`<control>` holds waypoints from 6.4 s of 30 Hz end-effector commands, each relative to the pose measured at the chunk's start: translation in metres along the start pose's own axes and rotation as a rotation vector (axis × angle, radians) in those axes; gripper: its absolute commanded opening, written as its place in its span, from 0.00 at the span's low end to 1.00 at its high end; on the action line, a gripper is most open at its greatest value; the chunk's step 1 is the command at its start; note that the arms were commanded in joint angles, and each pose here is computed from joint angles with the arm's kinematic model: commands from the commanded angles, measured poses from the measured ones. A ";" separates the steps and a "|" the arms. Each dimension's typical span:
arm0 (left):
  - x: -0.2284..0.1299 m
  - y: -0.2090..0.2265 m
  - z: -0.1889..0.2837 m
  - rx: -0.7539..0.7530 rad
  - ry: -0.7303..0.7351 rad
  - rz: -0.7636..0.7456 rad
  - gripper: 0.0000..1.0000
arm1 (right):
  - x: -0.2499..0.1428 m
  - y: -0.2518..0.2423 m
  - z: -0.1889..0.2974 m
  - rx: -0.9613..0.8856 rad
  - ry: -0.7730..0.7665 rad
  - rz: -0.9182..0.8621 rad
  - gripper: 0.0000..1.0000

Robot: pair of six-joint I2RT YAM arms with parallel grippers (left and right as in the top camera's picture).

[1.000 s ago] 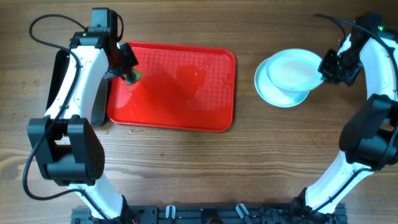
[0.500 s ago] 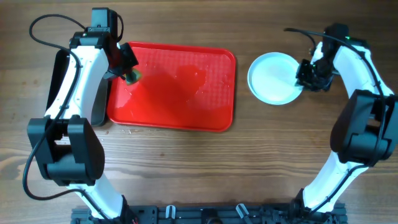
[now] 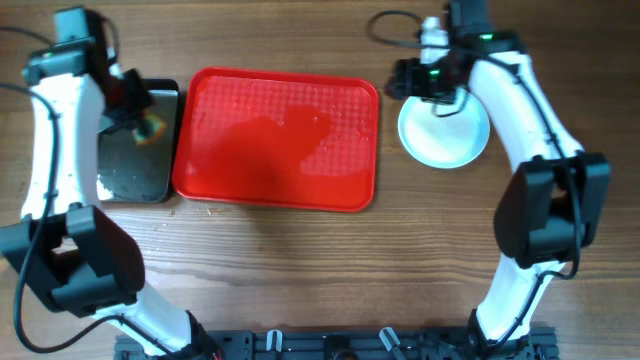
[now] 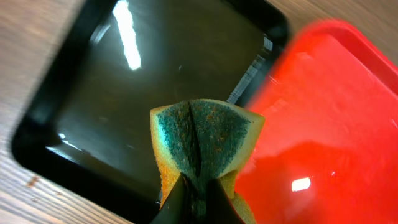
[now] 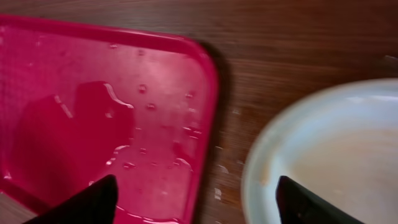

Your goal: Clean dirty plates on tray and stack at the side

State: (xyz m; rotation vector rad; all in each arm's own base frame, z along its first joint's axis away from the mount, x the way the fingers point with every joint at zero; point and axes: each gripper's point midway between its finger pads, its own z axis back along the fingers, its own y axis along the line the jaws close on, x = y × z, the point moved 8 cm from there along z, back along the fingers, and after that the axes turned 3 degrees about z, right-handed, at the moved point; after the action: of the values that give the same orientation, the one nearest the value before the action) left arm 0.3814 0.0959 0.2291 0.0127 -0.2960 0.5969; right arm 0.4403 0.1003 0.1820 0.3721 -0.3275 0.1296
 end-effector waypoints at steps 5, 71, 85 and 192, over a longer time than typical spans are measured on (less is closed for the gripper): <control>-0.003 0.030 -0.038 0.024 -0.017 0.076 0.04 | 0.007 0.049 0.004 0.039 -0.064 0.117 0.88; -0.018 0.017 0.077 -0.304 -0.362 0.065 1.00 | -0.225 -0.004 0.179 -0.260 -1.204 0.329 1.00; -0.018 0.017 0.077 -0.304 -0.362 0.065 1.00 | -0.263 -0.028 0.114 -0.243 -1.253 0.321 1.00; -0.235 0.053 0.003 -0.545 -1.090 -0.164 1.00 | -0.265 -0.037 0.091 -0.243 -1.098 0.274 1.00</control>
State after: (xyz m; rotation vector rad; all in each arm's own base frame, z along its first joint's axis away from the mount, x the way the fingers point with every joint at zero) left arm 0.1663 0.0108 0.1637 -0.1781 -1.4909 0.2986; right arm 0.1721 0.0137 0.1599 0.1054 -1.4656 0.1397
